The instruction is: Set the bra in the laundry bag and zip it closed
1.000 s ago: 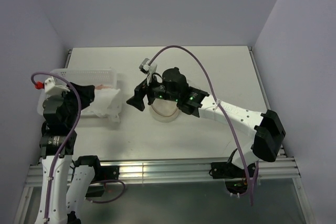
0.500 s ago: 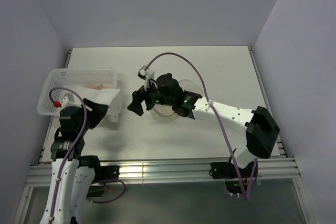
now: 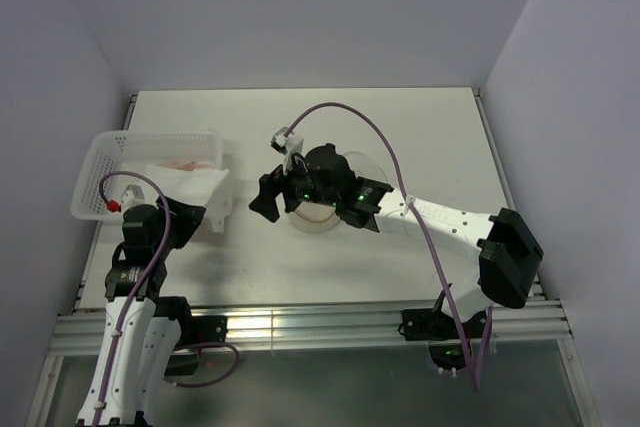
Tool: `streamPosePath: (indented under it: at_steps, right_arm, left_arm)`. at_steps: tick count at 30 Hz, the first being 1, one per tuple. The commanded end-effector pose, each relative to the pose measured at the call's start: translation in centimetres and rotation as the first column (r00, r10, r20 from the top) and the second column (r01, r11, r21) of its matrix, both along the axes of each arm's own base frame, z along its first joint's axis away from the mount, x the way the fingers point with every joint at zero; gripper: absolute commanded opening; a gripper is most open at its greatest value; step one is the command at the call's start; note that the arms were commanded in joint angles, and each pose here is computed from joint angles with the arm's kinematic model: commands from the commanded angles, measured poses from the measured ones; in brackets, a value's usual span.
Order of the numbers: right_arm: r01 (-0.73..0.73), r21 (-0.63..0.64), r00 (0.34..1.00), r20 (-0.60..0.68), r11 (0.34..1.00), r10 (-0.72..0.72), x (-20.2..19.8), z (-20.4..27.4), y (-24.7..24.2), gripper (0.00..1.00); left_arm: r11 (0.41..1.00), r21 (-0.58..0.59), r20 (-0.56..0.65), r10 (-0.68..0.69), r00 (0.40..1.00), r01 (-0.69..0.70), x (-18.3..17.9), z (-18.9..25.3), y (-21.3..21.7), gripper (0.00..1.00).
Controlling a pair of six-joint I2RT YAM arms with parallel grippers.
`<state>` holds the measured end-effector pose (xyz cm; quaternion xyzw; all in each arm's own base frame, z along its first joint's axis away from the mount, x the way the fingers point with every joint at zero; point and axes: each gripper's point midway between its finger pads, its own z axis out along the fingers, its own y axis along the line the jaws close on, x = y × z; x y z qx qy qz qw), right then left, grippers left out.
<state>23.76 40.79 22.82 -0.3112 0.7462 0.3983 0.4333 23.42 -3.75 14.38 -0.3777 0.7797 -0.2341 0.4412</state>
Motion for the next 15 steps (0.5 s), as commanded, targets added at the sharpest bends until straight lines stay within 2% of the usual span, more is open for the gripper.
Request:
streamPosePath:
  at_steps: [1,8,11,12,14,15]
  right_arm:
    - [0.010,0.032,1.000,0.027,0.999,-0.011,-0.1,1.6,-0.1,0.89]
    - [0.034,0.024,0.999,0.036,0.999,-0.035,0.3,1.8,-0.4,0.89]
    - [0.042,0.040,0.998,0.037,0.998,-0.044,0.3,2.1,-0.4,0.89]
    - [0.044,0.036,0.998,0.035,0.998,-0.045,0.4,2.0,-0.4,0.89]
    - [0.046,0.028,0.998,0.029,0.999,-0.047,0.3,1.8,-0.5,0.89]
    - [0.050,0.036,0.998,0.030,0.998,-0.051,0.3,2.1,-0.6,0.89]
  left_arm:
    - [1.000,0.018,0.036,0.019,0.999,-0.020,1.0,0.6,0.5,0.55]
    - [1.000,0.019,-0.005,0.015,1.000,-0.015,1.1,-0.3,0.4,0.52]
    - [1.000,0.023,-0.019,0.019,1.000,-0.018,1.1,-0.5,0.5,0.41]
    - [1.000,0.024,-0.023,0.021,0.999,-0.021,1.1,-0.5,0.5,0.33]
    - [0.999,0.025,-0.022,0.025,0.999,-0.024,1.1,-0.5,0.6,0.30]
    - [0.999,0.026,-0.023,0.025,0.999,-0.025,1.2,-0.5,0.6,0.26]
